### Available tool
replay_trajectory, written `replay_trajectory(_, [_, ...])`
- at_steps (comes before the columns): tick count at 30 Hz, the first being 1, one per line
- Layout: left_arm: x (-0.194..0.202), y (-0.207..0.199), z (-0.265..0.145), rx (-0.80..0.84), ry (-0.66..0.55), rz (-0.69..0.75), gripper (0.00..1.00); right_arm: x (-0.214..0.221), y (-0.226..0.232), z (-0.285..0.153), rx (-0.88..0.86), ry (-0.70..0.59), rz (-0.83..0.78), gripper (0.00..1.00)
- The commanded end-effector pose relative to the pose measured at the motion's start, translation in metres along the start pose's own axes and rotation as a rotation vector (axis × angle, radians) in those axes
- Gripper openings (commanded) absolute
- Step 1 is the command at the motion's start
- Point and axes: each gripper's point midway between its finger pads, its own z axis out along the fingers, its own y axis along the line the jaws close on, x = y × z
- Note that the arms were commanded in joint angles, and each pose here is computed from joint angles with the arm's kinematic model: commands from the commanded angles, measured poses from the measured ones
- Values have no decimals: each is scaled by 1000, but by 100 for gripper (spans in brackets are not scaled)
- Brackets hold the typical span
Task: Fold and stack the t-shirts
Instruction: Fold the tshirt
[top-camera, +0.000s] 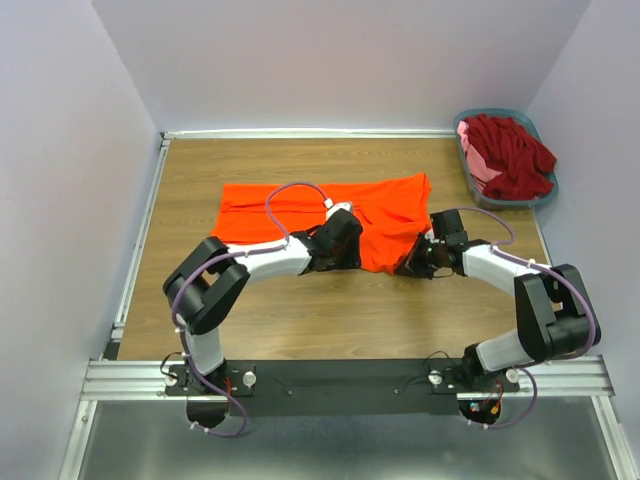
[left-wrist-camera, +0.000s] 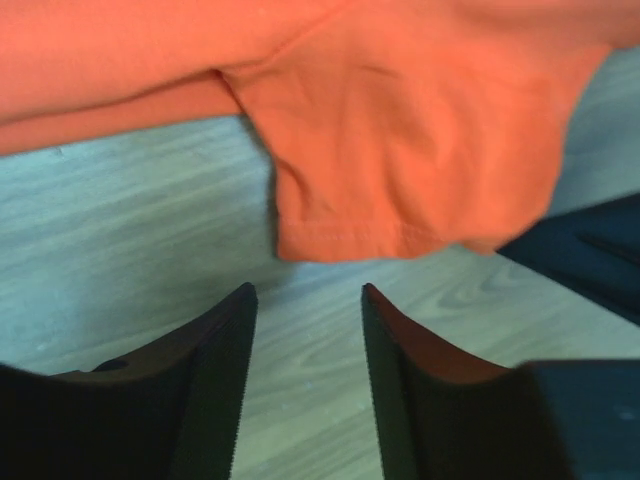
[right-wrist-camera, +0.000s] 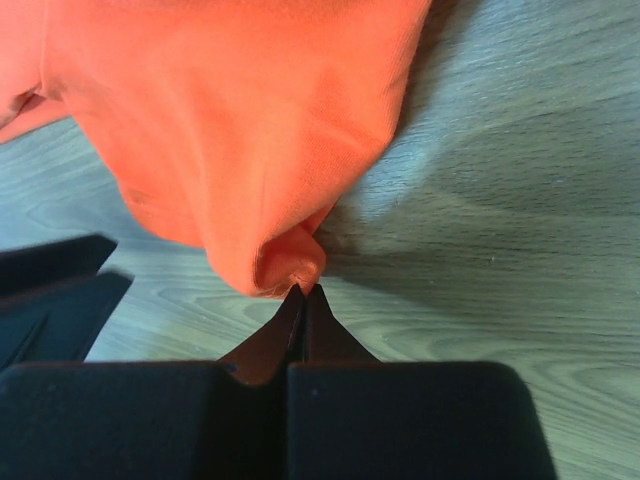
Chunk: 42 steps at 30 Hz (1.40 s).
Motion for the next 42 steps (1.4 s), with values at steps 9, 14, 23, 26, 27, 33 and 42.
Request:
replay_trajectory(9, [0, 14, 32, -166, -4, -24, 43, 4, 3, 3, -25, 31, -34, 1])
replay_trajectory(14, [8, 9, 35, -165, 10, -11, 39, 3, 6, 2, -31, 26, -40, 1])
replay_trajectory(23, [-5, 5, 36, -190, -12, -11, 0, -19, 21, -5, -36, -34, -66, 1])
replay_trajectory(26, [-34, 1, 31, -193, -56, -16, 0, -34, 29, -8, -28, -67, -87, 1])
replay_trajectory(27, [-44, 0, 28, -187, -71, -18, 0, -50, 40, -12, -33, -109, -100, 1])
replay_trajectory(33, [-116, -1, 18, -145, -161, -36, 0, -96, 64, -9, -1, -190, -154, 1])
replay_trajectory(42, [-167, 14, 41, -139, -179, -7, 0, -153, 76, 13, 74, -259, -208, 1])
